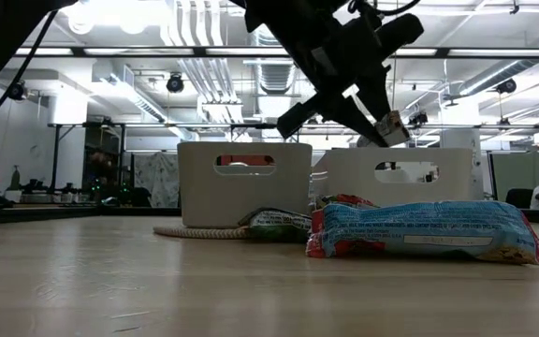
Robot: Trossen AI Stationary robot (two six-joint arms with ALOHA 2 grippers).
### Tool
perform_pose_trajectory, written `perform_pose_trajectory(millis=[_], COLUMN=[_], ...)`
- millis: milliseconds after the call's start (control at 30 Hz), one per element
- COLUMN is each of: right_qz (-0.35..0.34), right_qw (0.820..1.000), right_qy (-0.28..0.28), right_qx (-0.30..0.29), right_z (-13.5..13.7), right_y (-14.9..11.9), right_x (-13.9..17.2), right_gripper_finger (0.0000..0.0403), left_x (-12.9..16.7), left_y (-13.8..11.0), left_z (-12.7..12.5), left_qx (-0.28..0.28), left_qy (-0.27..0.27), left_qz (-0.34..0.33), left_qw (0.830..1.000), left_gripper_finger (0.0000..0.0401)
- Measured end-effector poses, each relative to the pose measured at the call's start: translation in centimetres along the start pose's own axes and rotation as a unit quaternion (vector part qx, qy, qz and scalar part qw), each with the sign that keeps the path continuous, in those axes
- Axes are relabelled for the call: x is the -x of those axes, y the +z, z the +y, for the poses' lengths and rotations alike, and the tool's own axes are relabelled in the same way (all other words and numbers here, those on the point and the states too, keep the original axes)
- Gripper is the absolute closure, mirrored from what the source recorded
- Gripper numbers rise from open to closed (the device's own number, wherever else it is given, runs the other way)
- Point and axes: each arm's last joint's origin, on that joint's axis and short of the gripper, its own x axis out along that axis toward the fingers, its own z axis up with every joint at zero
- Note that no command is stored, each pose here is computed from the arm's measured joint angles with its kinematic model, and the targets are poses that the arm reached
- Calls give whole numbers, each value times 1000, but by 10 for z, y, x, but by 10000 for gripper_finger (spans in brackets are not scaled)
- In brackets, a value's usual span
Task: Pick and place Granola Bars by type
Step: Put the orange granola bar into the white bin
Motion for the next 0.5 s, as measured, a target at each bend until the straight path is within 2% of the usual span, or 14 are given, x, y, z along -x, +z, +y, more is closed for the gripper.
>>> perform_pose_trajectory(millis=[500], right_qz=[0], right_qw=[1000], right_qy=[0], right_qx=[1], right_z=[0], right_y=[0], right_x=[0], right_gripper_finger=[394], left_x=[0], left_y=[0], left_z=[1], left_qx=[0], left_qy=[4], left_qz=[0], left_qw=[1000], left_gripper_finger=[356])
